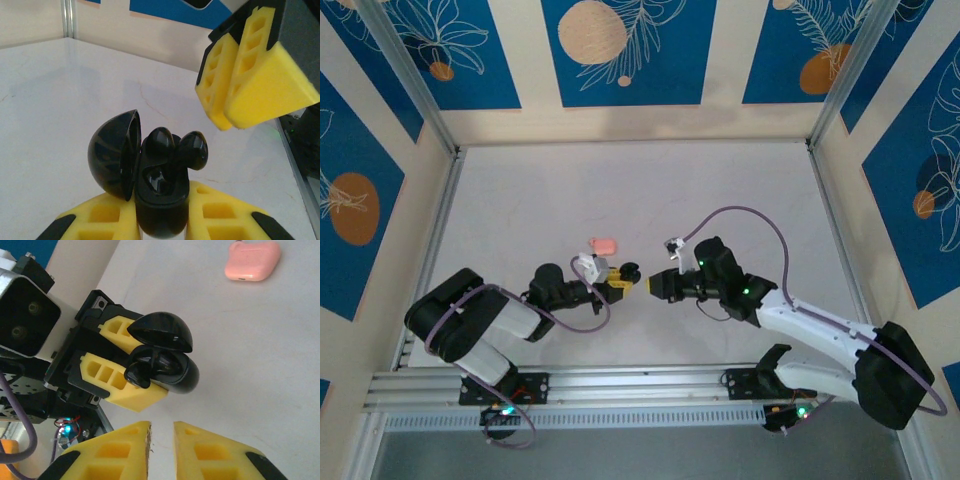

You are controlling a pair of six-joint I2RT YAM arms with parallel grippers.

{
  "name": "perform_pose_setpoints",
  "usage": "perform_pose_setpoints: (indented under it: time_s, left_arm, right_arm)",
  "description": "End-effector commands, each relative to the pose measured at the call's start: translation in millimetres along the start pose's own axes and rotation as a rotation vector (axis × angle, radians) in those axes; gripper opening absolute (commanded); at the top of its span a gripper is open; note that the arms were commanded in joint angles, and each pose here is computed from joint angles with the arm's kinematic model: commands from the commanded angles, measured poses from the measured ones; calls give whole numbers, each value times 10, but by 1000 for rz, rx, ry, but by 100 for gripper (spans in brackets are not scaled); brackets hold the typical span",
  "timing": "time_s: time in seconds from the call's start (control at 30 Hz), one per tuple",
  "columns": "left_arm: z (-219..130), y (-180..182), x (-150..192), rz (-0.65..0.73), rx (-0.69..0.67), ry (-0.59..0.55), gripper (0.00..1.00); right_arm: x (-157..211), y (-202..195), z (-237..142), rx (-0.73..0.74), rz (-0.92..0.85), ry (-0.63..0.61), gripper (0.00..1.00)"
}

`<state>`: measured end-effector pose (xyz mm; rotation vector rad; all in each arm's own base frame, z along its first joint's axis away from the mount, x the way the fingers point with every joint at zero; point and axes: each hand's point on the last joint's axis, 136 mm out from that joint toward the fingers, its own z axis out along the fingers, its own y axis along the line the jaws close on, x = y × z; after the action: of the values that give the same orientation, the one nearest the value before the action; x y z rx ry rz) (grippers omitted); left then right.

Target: Insert the wireless bluetooth earbuds into the charging case

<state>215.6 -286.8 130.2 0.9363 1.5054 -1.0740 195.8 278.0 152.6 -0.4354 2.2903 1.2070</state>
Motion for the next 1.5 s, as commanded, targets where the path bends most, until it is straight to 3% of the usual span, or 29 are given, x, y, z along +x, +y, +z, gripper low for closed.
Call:
perform_pose_setpoints:
  time_s: [0.0,1.47]
  left_arm:
    - [50,-60,-156,37,41,-51,21]
    - [22,-72,-139,41,36,-34,20]
  right_arm:
    - [-58,93,36,-64,15,-14,19]
    - [-182,310,260,-191,-19,17,10]
